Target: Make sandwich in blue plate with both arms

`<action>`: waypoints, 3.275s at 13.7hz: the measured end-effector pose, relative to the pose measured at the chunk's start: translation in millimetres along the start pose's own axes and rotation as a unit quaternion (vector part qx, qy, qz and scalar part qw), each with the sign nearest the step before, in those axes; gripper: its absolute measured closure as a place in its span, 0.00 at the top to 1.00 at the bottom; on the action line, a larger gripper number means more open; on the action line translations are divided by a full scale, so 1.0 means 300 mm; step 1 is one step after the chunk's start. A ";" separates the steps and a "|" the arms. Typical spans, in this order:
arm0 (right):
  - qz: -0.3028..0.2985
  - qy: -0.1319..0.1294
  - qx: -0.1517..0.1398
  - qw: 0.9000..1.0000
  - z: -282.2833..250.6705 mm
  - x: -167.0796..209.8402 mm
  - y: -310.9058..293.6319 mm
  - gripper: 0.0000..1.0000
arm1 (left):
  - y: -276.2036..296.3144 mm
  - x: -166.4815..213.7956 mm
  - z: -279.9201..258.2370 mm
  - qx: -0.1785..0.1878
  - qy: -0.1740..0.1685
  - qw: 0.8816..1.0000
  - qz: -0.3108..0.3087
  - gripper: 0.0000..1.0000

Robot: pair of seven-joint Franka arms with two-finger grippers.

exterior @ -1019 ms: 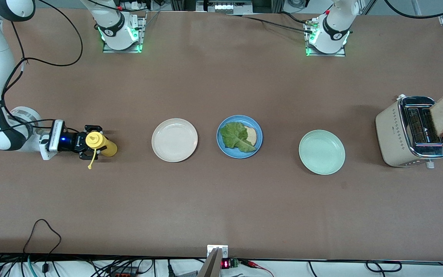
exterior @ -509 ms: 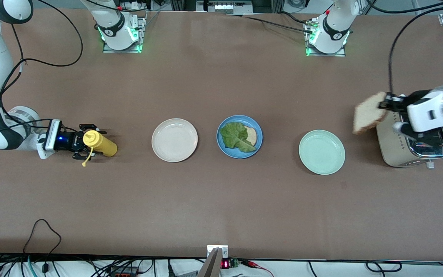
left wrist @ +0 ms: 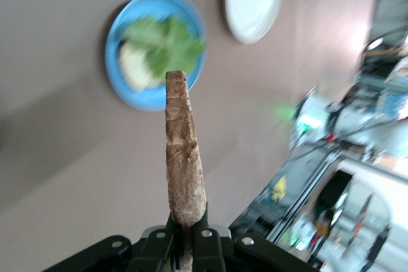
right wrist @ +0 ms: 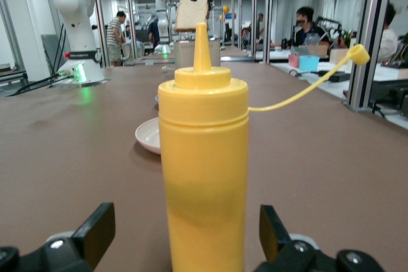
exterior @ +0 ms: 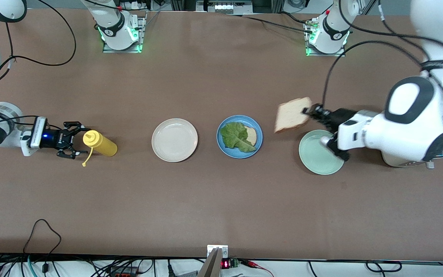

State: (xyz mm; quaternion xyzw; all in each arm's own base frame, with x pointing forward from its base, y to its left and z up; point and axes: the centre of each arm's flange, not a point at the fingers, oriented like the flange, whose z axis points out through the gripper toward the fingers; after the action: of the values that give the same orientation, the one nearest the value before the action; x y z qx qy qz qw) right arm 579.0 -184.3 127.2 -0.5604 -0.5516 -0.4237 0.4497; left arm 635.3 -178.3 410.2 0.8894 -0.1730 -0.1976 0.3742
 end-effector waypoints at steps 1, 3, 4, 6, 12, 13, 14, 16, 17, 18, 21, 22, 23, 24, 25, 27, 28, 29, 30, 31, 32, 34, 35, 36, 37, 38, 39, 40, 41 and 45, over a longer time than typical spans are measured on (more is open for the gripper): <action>0.004 -0.017 0.005 1.000 -0.032 0.031 0.015 1.00 | 0.005 0.052 0.061 -0.018 0.019 1.000 0.000 0.09; 0.022 -0.064 0.015 0.998 -0.100 0.155 0.053 1.00 | 0.003 0.137 0.202 -0.042 0.043 0.998 -0.008 0.09; 0.034 -0.095 0.018 0.995 -0.131 0.241 0.071 1.00 | -0.016 0.167 0.277 -0.063 0.055 0.996 -0.022 0.09; 0.059 -0.166 0.018 0.984 -0.170 0.448 0.102 1.00 | -0.089 0.196 0.419 -0.105 0.076 0.991 -0.041 0.09; 0.190 -0.383 -0.048 0.903 -0.087 1.048 0.120 1.00 | -0.243 0.146 0.636 -0.188 0.091 0.977 -0.038 0.09; 0.219 -0.414 -0.071 0.881 -0.048 1.145 0.110 1.00 | -0.259 0.139 0.660 -0.191 0.089 0.977 -0.036 0.09; 0.245 -0.437 -0.096 0.860 -0.003 1.235 0.097 1.00 | -0.274 0.132 0.682 -0.193 0.087 0.977 -0.031 0.09; 0.290 -0.464 -0.144 0.824 0.095 1.379 0.071 1.00 | -0.297 0.124 0.712 -0.192 0.087 0.977 -0.020 0.09; 0.315 -0.472 -0.168 0.806 0.139 1.430 0.059 1.00 | -0.308 0.124 0.722 -0.191 0.088 0.977 -0.016 0.09; 0.341 -0.480 -0.192 0.785 0.176 1.464 0.050 1.00 | -0.324 0.125 0.734 -0.189 0.092 0.978 -0.009 0.09; 0.417 -0.486 -0.269 0.720 0.304 1.550 0.026 1.00 | -0.384 0.129 0.790 -0.190 0.096 0.977 0.010 0.09; 0.441 -0.480 -0.296 0.698 0.354 1.583 0.015 1.00 | -0.401 0.130 0.805 -0.190 0.098 0.977 0.012 0.09; 0.460 -0.477 -0.321 0.677 0.405 1.615 0.002 1.00 | -0.414 0.132 0.813 -0.189 0.101 0.977 0.012 0.17; 0.470 -0.475 -0.342 0.661 0.454 1.648 -0.012 1.00 | -0.420 0.134 0.812 -0.187 0.105 0.977 0.014 0.25; 0.478 -0.472 -0.359 0.648 0.493 1.673 -0.025 1.00 | -0.423 0.138 0.800 -0.185 0.110 0.976 0.017 0.36; 0.494 -0.460 -0.384 0.631 0.529 1.711 -0.046 1.00 | -0.437 0.142 0.753 -0.162 0.112 0.980 0.036 0.56; 0.499 -0.455 -0.391 0.626 0.525 1.721 -0.051 1.00 | -0.448 0.139 0.715 -0.139 0.108 0.983 0.050 0.67; 0.505 -0.449 -0.397 0.620 0.512 1.724 -0.052 1.00 | -0.458 0.132 0.664 -0.113 0.104 0.986 0.066 0.76; 0.515 -0.441 -0.407 0.612 0.492 1.725 -0.050 1.00 | -0.464 0.122 0.604 -0.086 0.101 0.988 0.082 0.87; 0.529 -0.426 -0.426 0.598 0.468 1.737 -0.047 1.00 | -0.460 0.108 0.542 -0.062 0.096 0.989 0.098 0.98; 0.542 -0.407 -0.450 0.581 0.444 1.763 -0.045 1.00 | -0.446 0.089 0.485 -0.042 0.086 0.989 0.111 1.00; 0.553 -0.386 -0.476 0.564 0.421 1.815 -0.059 1.00 | -0.420 0.043 0.366 0.013 0.060 0.990 0.129 1.00; 0.558 -0.384 -0.479 0.559 0.413 1.829 -0.075 1.00 | -0.402 0.019 0.303 0.039 0.040 0.989 0.137 1.00; 0.561 -0.384 -0.480 0.554 0.403 1.841 -0.090 1.00 | -0.381 -0.002 0.240 0.067 0.019 0.987 0.142 1.00; 0.561 -0.384 -0.481 0.553 0.395 1.851 -0.102 1.00 | -0.364 -0.019 0.169 0.102 -0.001 0.984 0.143 1.00; 0.562 -0.384 -0.482 0.553 0.392 1.857 -0.109 1.00 | -0.348 -0.033 0.099 0.135 -0.016 0.981 0.139 1.00; 0.561 -0.384 -0.482 0.553 0.392 1.858 -0.113 1.00 | -0.330 -0.044 0.042 0.154 -0.026 0.979 0.130 1.00; 0.561 -0.385 -0.481 0.553 0.391 1.857 -0.113 1.00 | -0.316 -0.055 0.001 0.165 -0.036 0.979 0.116 1.00; 0.560 -0.387 -0.480 0.554 0.384 1.851 -0.112 1.00 | -0.302 -0.066 -0.036 0.179 -0.045 0.978 0.099 1.00; 0.559 -0.391 -0.469 0.561 0.343 1.830 -0.109 1.00 | -0.124 -0.153 -0.228 0.267 -0.047 0.963 -0.008 1.00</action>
State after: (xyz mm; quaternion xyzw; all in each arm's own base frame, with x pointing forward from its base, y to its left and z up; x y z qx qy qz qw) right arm 562.2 45.3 637.1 -0.9992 0.0267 -0.0264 0.0103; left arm 634.7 -91.9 437.1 0.9480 -0.2300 -0.1887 0.1130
